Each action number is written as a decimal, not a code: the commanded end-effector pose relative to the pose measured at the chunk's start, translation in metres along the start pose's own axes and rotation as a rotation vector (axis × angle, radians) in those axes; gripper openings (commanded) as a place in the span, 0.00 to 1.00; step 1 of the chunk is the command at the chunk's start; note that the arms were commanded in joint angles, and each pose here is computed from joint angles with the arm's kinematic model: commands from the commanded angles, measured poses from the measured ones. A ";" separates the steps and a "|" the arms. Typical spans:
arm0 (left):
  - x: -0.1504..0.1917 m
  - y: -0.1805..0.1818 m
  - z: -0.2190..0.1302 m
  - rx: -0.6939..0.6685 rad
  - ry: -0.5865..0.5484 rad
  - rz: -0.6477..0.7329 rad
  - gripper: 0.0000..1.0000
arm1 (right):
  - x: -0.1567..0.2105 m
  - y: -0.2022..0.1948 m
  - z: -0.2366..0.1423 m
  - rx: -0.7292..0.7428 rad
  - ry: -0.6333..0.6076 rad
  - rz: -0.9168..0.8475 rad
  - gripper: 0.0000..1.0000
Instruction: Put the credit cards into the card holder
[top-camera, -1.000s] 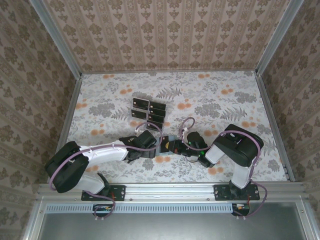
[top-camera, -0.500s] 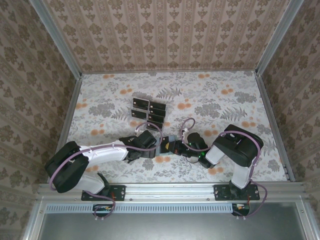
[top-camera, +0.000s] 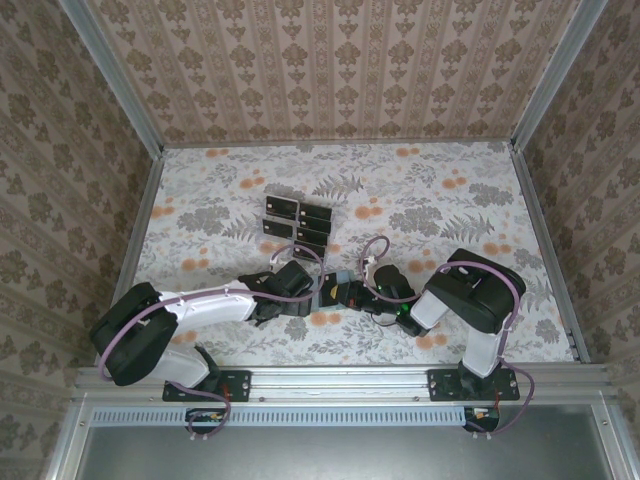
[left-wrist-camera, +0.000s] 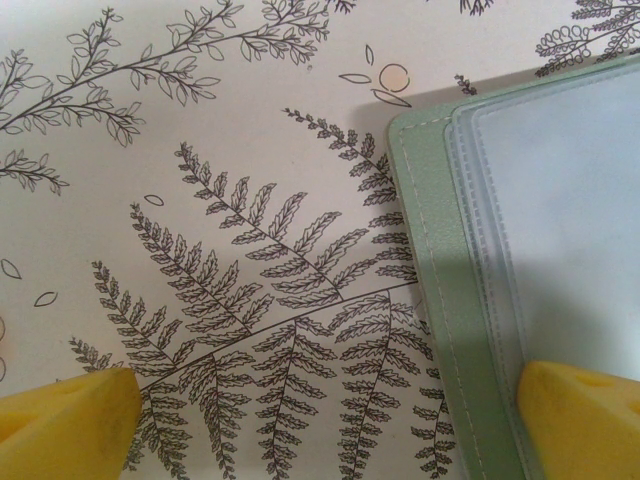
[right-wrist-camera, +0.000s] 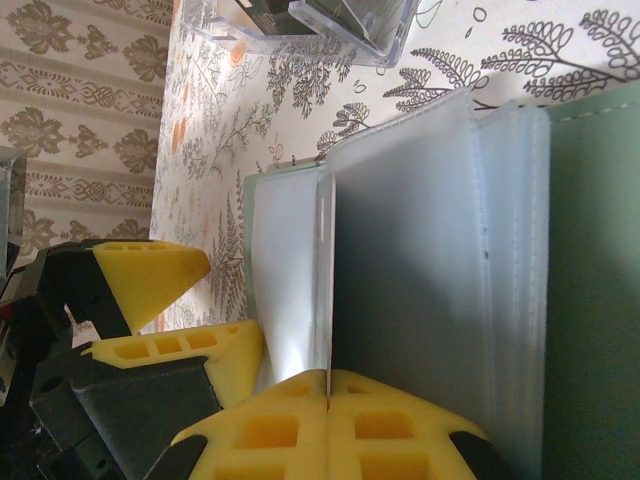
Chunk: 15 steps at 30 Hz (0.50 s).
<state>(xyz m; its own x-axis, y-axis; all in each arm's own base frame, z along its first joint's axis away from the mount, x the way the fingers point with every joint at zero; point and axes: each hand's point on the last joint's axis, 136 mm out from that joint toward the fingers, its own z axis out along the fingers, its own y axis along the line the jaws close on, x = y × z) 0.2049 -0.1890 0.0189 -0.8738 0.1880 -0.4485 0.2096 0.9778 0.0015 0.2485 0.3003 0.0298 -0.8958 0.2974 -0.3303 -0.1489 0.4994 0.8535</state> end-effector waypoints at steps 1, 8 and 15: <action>0.025 0.020 0.005 -0.077 0.075 0.034 1.00 | 0.030 -0.037 0.003 0.136 0.104 0.046 0.00; 0.023 0.019 0.004 -0.076 0.074 0.033 1.00 | 0.030 -0.034 -0.001 0.145 0.110 0.038 0.21; 0.021 0.018 0.004 -0.070 0.067 0.031 1.00 | 0.020 -0.026 -0.010 0.208 0.115 -0.032 0.49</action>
<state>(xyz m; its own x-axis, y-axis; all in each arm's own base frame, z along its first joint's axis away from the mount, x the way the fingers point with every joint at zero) 0.2049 -0.1890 0.0189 -0.8737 0.1884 -0.4485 0.2099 0.9777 0.0017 0.2467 0.3077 0.0461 -0.9007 0.2578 -0.3496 -0.1768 0.5175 0.8372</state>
